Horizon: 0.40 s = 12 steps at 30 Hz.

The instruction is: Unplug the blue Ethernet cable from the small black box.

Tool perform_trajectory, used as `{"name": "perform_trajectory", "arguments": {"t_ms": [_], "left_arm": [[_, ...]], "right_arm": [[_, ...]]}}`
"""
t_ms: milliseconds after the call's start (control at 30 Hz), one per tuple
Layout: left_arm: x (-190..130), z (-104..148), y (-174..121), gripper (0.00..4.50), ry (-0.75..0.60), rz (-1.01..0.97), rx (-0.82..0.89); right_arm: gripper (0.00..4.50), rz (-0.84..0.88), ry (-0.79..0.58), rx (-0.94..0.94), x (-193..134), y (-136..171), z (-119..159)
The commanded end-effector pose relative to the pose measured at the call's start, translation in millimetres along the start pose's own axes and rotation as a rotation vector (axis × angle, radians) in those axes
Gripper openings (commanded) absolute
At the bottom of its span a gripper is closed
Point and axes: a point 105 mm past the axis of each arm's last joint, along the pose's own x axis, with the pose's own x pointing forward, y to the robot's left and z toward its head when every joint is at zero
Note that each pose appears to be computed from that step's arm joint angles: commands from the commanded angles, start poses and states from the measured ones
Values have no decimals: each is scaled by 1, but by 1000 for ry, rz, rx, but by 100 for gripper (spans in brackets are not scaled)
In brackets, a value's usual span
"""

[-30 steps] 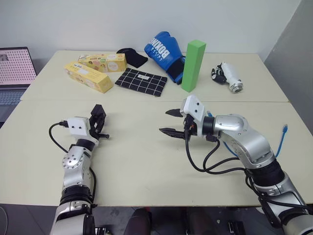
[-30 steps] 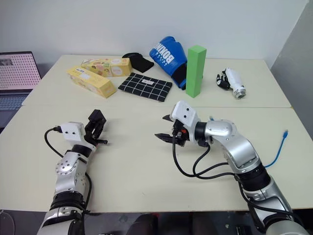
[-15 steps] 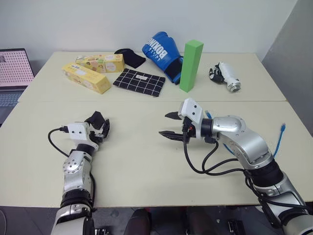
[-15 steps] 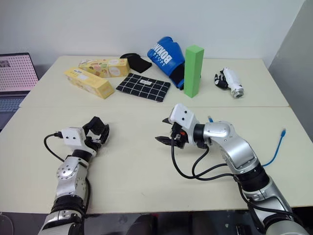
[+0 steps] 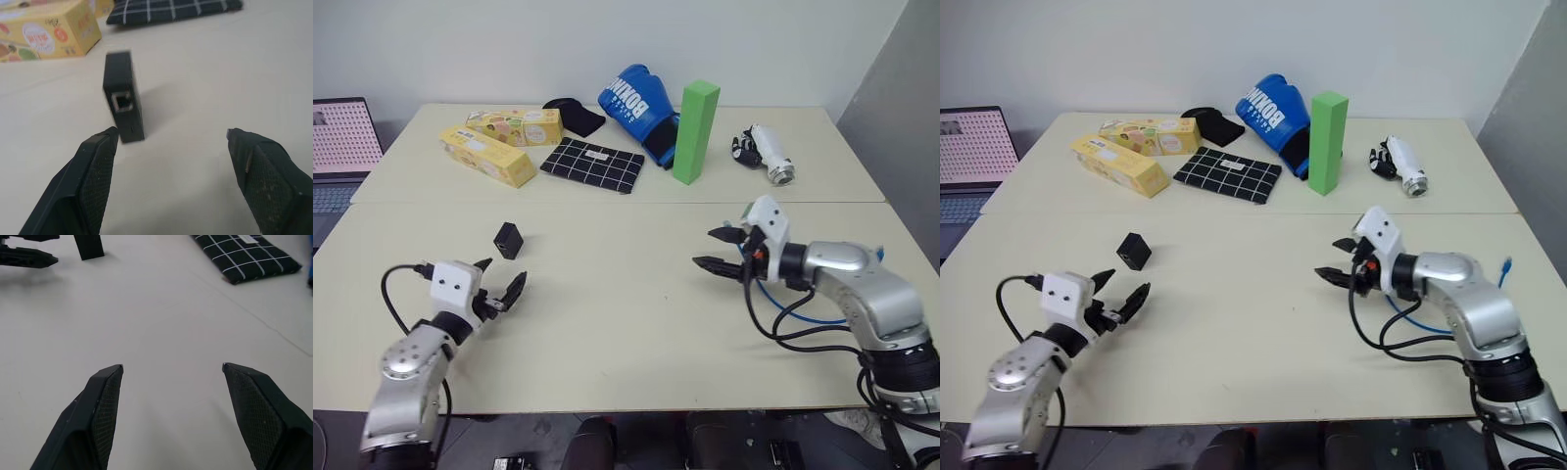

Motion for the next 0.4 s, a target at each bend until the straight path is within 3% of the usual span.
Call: {"name": "perform_trajectory", "arguments": {"t_ms": [33,200,400], "left_arm": [[-13,25,5,376,-15,-76,32],[-23,41,28,376,35,-105,43],[-31,52,34,376,40,-153,68]], "right_arm": [[344,-32,0,-16,-22,-15,5],[344,-73,47,-27,-41,-31,1],[344,-58,46,-29,-43,-30,4]]}}
